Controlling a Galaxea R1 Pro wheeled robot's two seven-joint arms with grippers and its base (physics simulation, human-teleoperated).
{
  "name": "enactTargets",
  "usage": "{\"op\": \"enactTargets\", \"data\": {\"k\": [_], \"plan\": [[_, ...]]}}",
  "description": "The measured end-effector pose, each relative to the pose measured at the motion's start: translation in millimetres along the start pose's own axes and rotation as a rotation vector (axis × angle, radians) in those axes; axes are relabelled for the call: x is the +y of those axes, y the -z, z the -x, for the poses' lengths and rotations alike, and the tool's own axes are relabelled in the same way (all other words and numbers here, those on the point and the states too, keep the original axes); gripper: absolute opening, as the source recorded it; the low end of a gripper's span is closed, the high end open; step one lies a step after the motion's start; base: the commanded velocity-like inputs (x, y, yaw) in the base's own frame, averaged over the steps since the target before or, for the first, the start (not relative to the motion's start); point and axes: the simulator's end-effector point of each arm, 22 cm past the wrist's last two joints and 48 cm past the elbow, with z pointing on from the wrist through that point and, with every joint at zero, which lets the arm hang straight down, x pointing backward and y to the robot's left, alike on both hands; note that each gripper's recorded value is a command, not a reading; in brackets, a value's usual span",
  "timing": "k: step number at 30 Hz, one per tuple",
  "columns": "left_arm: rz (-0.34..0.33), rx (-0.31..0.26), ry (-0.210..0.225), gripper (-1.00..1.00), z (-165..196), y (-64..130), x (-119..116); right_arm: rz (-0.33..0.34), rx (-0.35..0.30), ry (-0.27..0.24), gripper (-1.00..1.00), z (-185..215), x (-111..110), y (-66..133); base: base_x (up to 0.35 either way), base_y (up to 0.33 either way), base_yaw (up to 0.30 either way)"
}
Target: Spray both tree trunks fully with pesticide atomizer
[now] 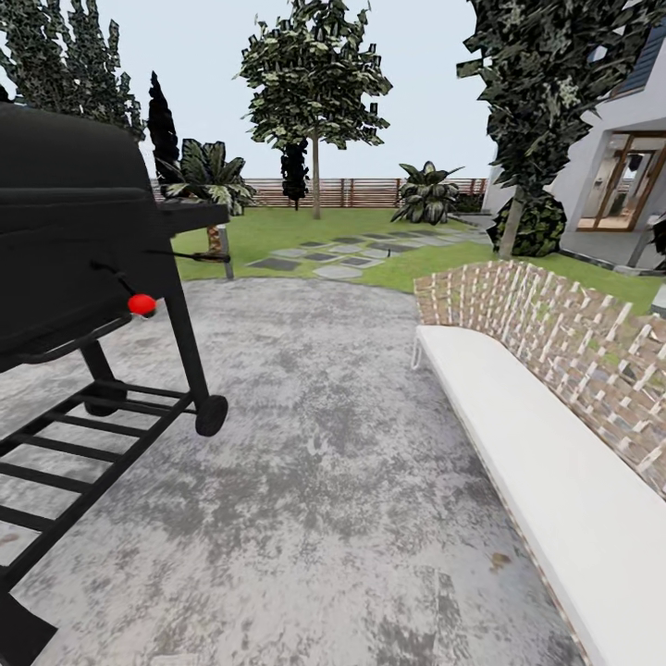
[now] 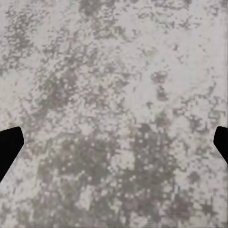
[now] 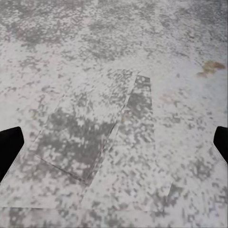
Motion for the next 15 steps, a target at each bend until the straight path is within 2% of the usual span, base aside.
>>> {"op": "enactTargets", "data": {"k": [15], "plan": [[0.000, 0.000, 0.000, 1.00, 0.0, 0.0, 0.0, 0.011, 0.001, 0.005, 1.00, -0.2, 3.4, 0.1, 0.337, 0.000, 0.000]]}}
